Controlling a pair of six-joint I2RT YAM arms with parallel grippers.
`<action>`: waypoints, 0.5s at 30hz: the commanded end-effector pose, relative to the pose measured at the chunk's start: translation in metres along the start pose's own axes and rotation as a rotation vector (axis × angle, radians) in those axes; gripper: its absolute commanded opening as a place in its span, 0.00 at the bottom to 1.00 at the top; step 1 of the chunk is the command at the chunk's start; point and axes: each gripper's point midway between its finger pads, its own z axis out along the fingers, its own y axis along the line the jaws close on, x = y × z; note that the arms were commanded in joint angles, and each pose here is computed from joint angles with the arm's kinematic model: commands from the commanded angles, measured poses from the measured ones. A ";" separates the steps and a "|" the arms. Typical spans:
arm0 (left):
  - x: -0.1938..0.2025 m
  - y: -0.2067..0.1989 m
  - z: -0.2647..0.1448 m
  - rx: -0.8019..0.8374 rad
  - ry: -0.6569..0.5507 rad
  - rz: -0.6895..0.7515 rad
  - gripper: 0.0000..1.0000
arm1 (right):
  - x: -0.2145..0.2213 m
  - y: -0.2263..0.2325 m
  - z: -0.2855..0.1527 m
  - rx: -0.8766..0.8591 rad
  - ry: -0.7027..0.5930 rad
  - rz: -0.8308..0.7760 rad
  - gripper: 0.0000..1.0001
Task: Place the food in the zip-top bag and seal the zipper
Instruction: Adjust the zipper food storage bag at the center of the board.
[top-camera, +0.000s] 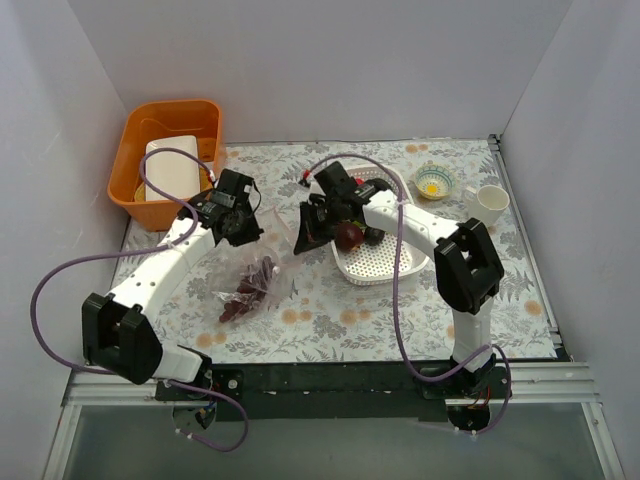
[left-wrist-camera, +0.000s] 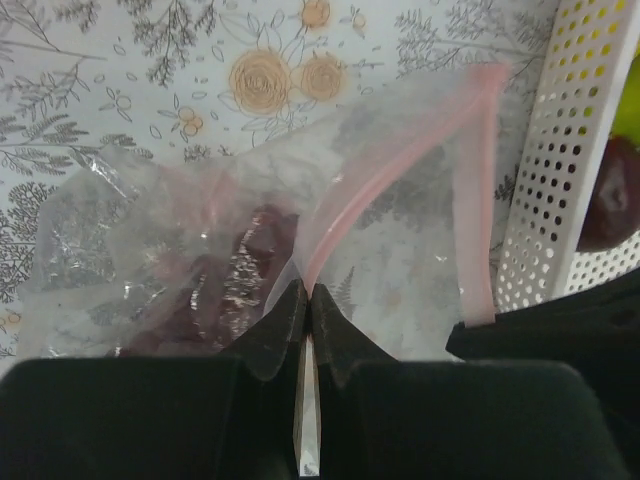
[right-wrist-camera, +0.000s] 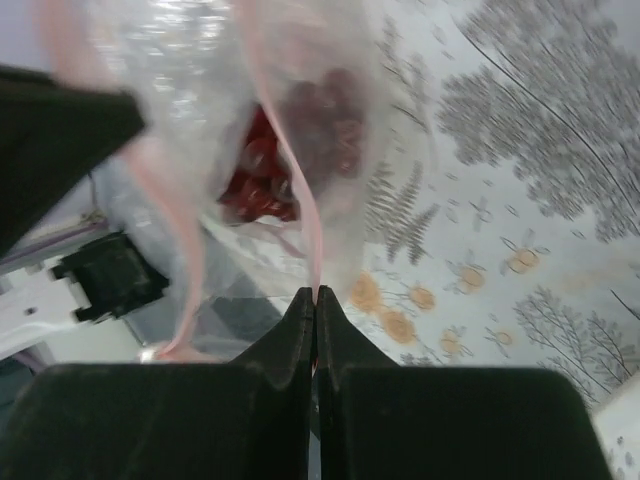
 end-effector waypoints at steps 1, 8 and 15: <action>-0.019 -0.018 -0.026 0.140 -0.096 -0.010 0.00 | 0.008 -0.012 -0.008 0.044 -0.035 -0.019 0.01; -0.036 -0.038 -0.046 0.251 -0.169 -0.006 0.00 | -0.012 -0.009 -0.034 0.096 -0.197 -0.071 0.03; -0.036 -0.044 -0.052 0.297 -0.177 0.014 0.00 | -0.018 -0.031 -0.083 0.269 -0.370 -0.091 0.47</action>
